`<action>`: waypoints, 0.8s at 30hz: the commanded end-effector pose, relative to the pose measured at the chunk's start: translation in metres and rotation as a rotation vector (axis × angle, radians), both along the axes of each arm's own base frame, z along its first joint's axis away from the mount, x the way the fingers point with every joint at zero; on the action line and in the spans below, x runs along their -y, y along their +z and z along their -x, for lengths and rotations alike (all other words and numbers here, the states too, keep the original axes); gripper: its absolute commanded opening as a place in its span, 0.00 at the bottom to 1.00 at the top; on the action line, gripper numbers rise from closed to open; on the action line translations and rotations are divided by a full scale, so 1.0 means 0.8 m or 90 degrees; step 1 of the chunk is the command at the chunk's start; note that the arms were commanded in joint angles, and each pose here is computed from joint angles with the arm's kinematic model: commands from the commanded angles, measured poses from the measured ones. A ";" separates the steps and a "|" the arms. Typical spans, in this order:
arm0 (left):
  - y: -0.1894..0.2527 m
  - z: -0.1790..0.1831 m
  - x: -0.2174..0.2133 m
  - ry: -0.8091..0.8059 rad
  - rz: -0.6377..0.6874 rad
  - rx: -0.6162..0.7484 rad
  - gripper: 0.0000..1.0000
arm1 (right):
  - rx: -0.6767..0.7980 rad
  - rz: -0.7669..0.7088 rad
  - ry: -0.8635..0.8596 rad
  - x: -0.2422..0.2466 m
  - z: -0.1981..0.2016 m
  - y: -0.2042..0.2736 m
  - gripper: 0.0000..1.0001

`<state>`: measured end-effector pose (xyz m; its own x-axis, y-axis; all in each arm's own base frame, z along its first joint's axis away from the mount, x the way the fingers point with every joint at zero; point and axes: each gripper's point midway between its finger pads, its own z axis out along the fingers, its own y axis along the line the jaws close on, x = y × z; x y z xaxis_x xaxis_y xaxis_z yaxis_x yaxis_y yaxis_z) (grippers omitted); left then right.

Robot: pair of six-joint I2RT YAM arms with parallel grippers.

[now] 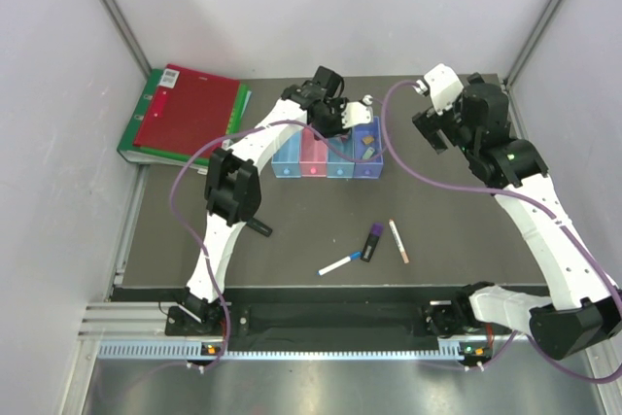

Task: Sort the stationery into containers
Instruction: Place the pen in the storage box.

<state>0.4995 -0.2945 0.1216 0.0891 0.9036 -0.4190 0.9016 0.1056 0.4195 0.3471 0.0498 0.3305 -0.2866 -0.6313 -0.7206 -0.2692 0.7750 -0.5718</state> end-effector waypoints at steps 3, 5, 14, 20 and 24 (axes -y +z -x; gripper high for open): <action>0.018 -0.017 0.006 0.013 0.025 0.045 0.40 | 0.027 -0.028 -0.010 0.003 0.000 0.013 1.00; 0.023 -0.020 0.007 0.019 0.032 0.056 0.47 | 0.025 -0.030 -0.008 0.001 -0.001 0.011 0.99; 0.036 -0.036 0.010 0.050 0.059 0.102 0.77 | 0.020 -0.034 -0.008 0.001 -0.002 0.007 1.00; 0.045 -0.040 0.012 0.057 0.069 0.118 0.84 | 0.020 -0.036 -0.007 0.000 -0.002 0.007 1.00; 0.050 -0.043 0.012 0.061 0.072 0.130 0.84 | 0.019 -0.039 -0.005 -0.001 -0.001 0.006 1.00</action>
